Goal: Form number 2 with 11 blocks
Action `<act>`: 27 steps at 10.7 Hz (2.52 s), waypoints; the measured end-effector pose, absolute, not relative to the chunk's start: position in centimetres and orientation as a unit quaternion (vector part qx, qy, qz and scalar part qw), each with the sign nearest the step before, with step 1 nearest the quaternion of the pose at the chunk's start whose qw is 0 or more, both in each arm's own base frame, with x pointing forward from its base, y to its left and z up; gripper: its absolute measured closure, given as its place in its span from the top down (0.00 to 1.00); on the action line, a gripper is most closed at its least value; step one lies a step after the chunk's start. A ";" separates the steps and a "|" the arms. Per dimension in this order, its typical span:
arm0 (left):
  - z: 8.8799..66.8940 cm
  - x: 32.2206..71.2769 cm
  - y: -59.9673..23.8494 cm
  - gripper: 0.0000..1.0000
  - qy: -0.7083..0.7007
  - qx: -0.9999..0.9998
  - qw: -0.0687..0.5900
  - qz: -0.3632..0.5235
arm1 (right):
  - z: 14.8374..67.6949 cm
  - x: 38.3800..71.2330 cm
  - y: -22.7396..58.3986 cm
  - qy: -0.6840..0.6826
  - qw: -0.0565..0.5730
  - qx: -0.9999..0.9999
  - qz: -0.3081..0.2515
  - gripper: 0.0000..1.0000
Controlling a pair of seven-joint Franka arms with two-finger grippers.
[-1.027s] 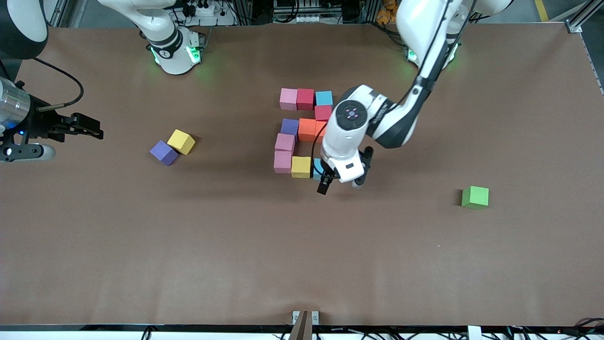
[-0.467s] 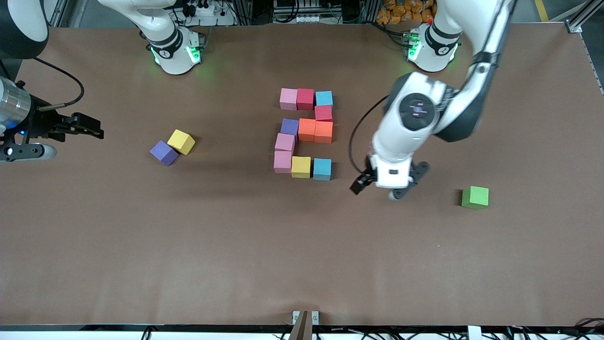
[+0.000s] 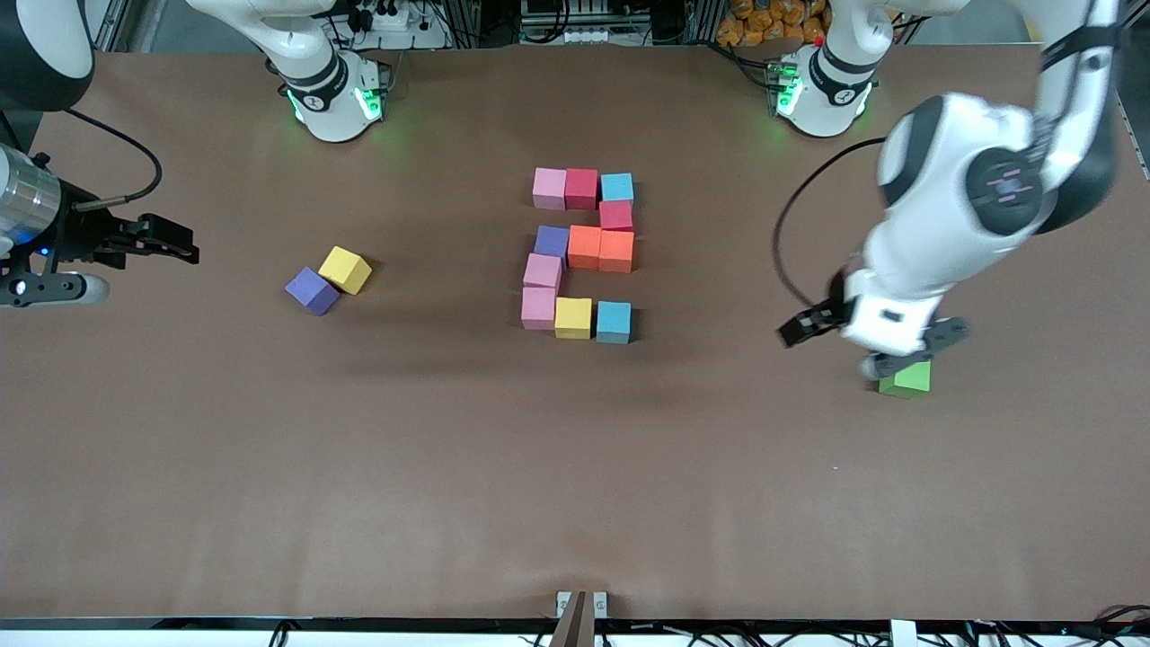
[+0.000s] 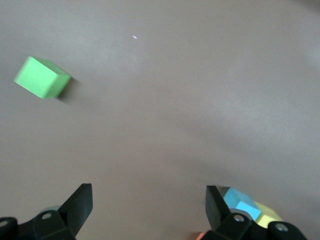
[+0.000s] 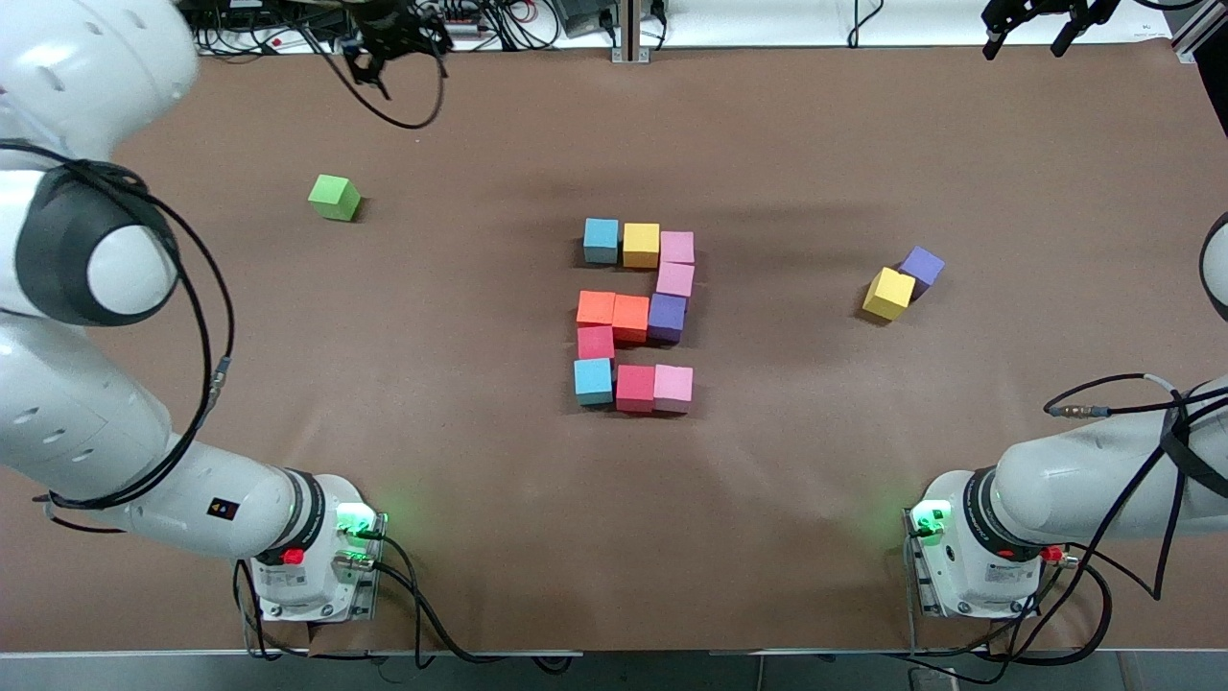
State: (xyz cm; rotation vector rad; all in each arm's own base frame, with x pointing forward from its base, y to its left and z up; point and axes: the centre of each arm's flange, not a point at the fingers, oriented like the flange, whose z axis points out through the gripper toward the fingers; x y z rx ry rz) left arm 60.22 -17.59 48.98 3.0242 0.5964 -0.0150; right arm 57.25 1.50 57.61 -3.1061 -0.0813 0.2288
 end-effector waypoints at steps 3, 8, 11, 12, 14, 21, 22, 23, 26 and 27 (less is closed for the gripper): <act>51.1 58.3 -12.6 1.00 0.165 0.986 0.029 -0.007 | 58.0 56.7 2.3 -0.031 0.012 -0.997 0.071 1.00; 56.2 54.6 -9.8 1.00 0.114 0.994 0.007 -0.003 | 57.6 54.3 2.8 -0.028 0.011 -0.998 0.049 1.00; 58.5 53.0 -9.1 1.00 0.086 0.996 -0.032 0.010 | 57.3 54.1 2.7 -0.028 0.011 -0.998 0.050 1.00; 59.4 52.4 -9.4 1.00 0.083 0.996 -0.035 0.015 | 57.3 54.1 2.7 -0.027 0.011 -0.998 0.051 1.00; 61.7 51.4 -9.4 1.00 0.084 0.996 -0.036 0.020 | 57.3 54.1 2.7 -0.027 0.011 -0.998 0.051 1.00; 65.3 52.6 -4.9 1.00 0.070 0.997 -0.024 0.039 | 57.2 54.1 2.7 -0.027 0.011 -0.998 0.053 1.00; 65.2 53.2 -5.0 1.00 0.060 0.997 -0.026 0.029 | 57.2 54.1 2.7 -0.027 0.011 -0.998 0.053 1.00; 64.9 54.0 -5.3 1.00 0.055 0.998 -0.028 0.018 | 57.2 54.1 2.7 -0.027 0.011 -0.998 0.053 1.00; 63.7 55.6 -6.2 1.00 0.048 0.999 -0.024 0.001 | 57.2 54.1 2.7 -0.027 0.011 -0.998 0.054 1.00; 63.5 55.7 -6.7 1.00 0.045 0.999 -0.012 -0.003 | 57.2 54.1 2.7 -0.027 0.011 -0.998 0.054 1.00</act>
